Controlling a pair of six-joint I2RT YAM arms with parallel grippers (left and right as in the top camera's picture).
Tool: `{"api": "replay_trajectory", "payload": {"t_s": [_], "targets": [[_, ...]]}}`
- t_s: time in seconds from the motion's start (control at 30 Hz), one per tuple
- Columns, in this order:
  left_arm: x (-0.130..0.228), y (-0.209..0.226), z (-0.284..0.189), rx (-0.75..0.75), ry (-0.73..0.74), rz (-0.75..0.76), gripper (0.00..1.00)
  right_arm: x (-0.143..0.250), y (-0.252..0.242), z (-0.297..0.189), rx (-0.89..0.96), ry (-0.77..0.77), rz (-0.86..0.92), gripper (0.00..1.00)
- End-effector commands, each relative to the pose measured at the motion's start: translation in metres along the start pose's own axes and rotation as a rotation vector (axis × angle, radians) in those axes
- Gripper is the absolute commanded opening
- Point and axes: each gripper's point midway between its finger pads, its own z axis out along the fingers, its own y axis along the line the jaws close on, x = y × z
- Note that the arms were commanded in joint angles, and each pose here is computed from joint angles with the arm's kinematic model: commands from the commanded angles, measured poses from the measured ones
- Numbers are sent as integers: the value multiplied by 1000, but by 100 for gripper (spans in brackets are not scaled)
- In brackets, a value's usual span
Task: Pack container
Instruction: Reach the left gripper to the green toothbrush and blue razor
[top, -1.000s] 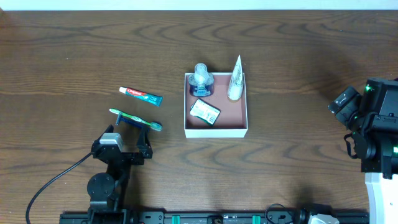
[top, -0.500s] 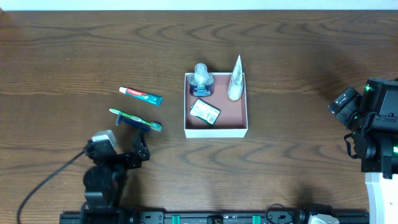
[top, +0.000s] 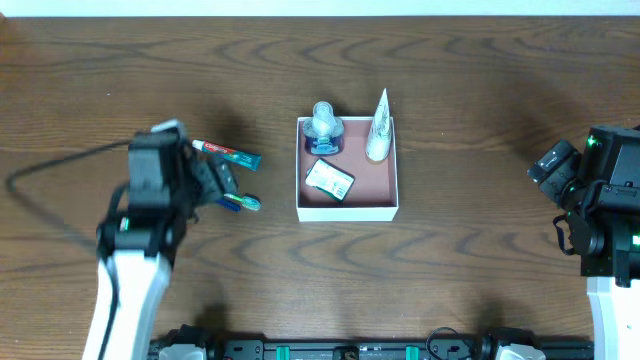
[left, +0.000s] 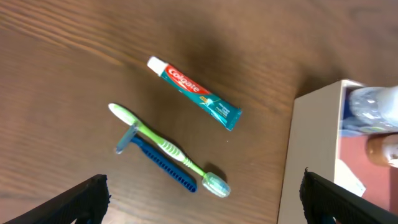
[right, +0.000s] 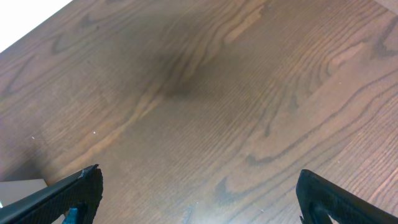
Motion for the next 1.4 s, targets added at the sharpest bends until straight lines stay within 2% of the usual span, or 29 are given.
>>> {"api": "replay_trajectory", "payload": {"t_s": [0.0,0.13,0.27,0.4,0.53,0.77,1.37], "targets": [[11,2,25,-13,104,20,98,-3,-3,-1,15,-11,18,99],[31,10,59,-58,222,17,98,-3,-3,-1,15,-11,18,99],[35,12,76,-69,248,3,100,-3,-3,-1,15,-11,18,99],[45,16,84,-107,284,-139,86,-3,-3,-1,15,-11,18,99],[62,33,84,-242,325,-371,86,-3,-3,-1,15,-11,18,99],[79,39,96,-315,361,-552,86,-3,-3,-1,15,-11,18,99],[123,56,117,-430,515,-555,86,-3,-3,-1,15,-11,18,99]]}}
